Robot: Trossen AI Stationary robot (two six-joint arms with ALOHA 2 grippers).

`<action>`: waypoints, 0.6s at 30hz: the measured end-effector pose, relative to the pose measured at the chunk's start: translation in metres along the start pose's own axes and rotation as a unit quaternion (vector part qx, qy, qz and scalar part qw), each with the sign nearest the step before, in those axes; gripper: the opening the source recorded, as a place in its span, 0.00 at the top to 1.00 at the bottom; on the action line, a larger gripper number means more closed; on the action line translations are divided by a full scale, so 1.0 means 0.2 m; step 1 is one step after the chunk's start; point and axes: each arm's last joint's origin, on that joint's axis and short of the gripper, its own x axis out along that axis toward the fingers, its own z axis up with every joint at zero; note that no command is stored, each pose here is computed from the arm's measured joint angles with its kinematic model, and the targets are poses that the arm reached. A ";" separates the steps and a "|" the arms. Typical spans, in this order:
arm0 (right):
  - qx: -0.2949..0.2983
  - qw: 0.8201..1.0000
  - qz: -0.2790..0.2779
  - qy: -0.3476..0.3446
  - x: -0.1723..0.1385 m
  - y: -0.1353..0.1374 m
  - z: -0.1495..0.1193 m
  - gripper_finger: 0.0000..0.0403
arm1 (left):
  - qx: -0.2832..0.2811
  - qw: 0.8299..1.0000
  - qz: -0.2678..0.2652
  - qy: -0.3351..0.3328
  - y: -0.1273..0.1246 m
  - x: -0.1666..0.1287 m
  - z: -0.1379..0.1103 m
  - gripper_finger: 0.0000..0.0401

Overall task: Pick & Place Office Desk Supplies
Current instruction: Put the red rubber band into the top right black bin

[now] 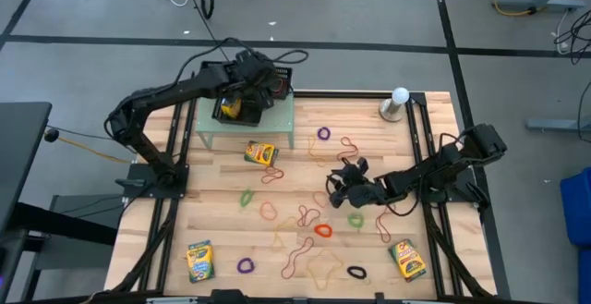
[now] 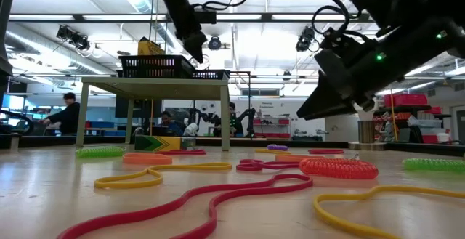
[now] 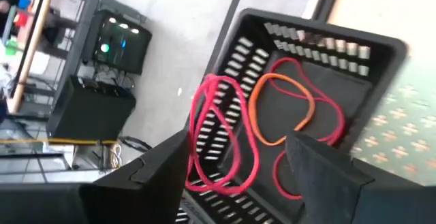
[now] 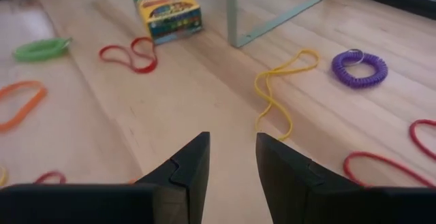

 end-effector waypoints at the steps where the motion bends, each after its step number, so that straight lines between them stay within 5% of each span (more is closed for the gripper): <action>1: 0.005 1.000 -0.003 -0.002 0.01 -0.01 0.01 0.68 | 0.002 1.000 -0.002 0.000 0.00 0.00 0.00 0.38; 6: 0.023 0.999 -0.009 -0.028 0.04 -0.03 0.06 0.68 | -0.002 1.000 -0.013 0.000 0.00 0.01 -0.01 0.55; 12: -0.062 0.996 -0.013 -0.056 0.07 -0.06 0.18 0.69 | -0.014 0.998 -0.063 -0.018 0.04 0.04 -0.02 0.85; 18: -0.116 0.989 -0.036 -0.078 0.03 -0.10 0.39 0.85 | -0.031 0.994 -0.100 -0.038 0.09 0.07 -0.04 0.98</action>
